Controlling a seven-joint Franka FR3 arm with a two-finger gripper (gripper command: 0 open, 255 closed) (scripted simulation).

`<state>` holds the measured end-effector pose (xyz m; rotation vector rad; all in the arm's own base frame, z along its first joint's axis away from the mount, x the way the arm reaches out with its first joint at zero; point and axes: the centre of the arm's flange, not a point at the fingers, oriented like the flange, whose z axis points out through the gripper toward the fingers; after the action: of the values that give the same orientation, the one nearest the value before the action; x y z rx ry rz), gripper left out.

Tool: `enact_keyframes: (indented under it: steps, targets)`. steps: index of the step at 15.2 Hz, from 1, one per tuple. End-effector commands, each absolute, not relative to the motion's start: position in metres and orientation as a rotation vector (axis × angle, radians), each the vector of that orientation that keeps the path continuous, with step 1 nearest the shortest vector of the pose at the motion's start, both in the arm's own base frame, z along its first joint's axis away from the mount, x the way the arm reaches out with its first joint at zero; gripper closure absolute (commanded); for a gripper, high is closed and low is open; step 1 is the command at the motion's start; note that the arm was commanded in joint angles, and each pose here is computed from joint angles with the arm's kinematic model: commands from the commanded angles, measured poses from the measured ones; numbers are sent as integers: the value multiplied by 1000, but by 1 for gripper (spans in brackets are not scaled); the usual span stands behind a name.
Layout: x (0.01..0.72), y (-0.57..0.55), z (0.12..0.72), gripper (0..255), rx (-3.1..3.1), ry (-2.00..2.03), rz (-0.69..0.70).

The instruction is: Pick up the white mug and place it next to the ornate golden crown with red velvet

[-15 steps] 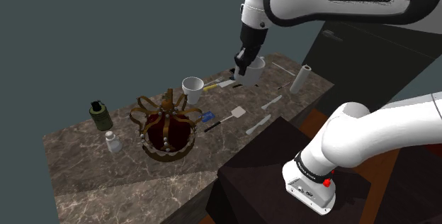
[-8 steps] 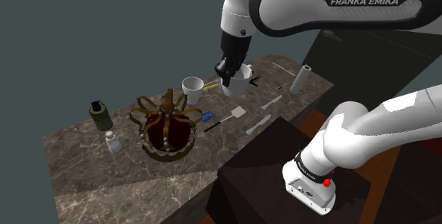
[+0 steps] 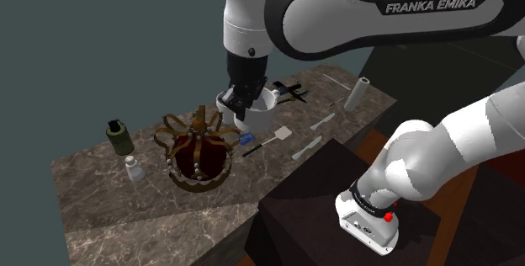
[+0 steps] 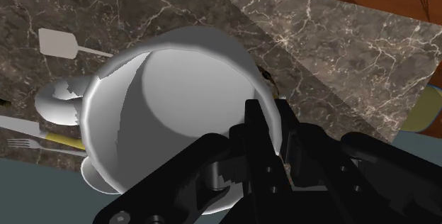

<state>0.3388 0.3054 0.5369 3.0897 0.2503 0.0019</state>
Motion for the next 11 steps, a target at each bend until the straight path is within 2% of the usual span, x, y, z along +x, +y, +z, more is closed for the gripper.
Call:
enact_keyframes:
  steps: [1, 11]
  targets:
    - [334, 331, 536, 255, 3091, 248, 2]
    - [318, 462, 536, 255, 3091, 248, 2]
